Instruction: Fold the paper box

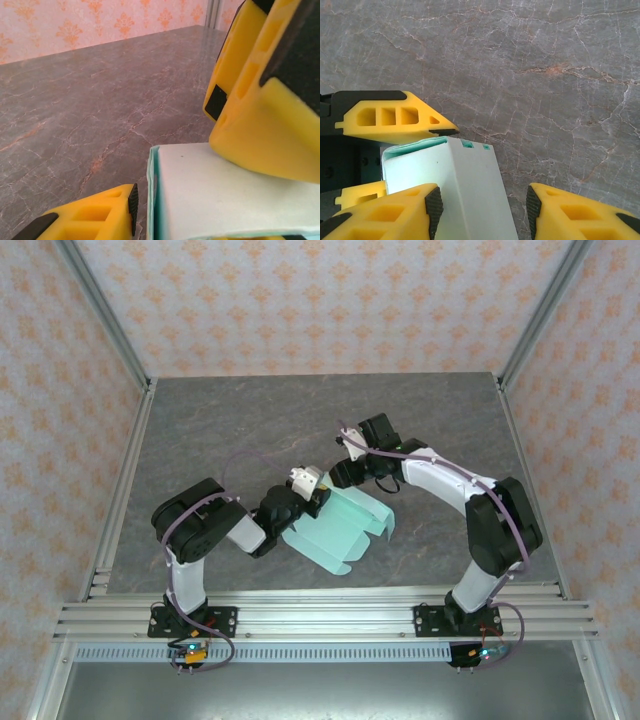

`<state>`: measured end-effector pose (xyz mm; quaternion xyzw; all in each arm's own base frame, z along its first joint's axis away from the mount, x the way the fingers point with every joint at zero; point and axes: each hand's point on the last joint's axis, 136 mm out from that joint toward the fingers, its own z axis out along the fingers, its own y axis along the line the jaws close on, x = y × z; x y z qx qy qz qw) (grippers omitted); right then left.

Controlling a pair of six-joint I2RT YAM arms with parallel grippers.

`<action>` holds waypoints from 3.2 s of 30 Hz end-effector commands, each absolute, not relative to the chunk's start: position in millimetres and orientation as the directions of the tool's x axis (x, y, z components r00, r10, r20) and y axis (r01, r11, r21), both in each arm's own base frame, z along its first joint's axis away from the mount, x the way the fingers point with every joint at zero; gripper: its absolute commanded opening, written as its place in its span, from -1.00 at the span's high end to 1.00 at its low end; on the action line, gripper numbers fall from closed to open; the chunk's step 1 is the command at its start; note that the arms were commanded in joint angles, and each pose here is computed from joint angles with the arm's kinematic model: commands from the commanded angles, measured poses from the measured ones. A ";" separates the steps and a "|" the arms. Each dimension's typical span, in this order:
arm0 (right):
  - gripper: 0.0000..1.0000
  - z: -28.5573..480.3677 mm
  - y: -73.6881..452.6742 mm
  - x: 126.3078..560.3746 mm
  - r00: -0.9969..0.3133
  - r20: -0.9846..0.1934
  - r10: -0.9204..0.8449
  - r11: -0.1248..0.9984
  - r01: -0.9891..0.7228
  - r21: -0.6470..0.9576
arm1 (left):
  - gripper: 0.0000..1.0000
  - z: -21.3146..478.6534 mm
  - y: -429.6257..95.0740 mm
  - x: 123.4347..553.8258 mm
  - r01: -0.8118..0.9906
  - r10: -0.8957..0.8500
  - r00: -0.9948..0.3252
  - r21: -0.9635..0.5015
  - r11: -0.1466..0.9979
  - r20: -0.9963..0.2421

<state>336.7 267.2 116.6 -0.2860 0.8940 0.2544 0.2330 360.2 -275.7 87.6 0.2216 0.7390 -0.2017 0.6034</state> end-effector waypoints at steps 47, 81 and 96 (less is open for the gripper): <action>0.02 82.1 272.7 308.8 -0.794 -0.515 -0.324 0.755 -0.544 0.365 | 0.65 92.7 -260.3 353.1 0.419 0.184 -0.093 0.129 0.899 -0.979; 0.06 81.5 294.6 290.1 -0.803 -0.485 -0.345 0.725 -0.556 0.406 | 0.92 79.3 -256.6 329.6 0.486 0.304 -0.070 0.233 0.842 -0.950; 0.06 60.7 286.6 284.0 -0.813 -0.459 -0.359 0.759 -0.540 0.364 | 0.94 68.1 -254.5 346.4 0.403 0.208 -0.147 0.133 0.905 -0.967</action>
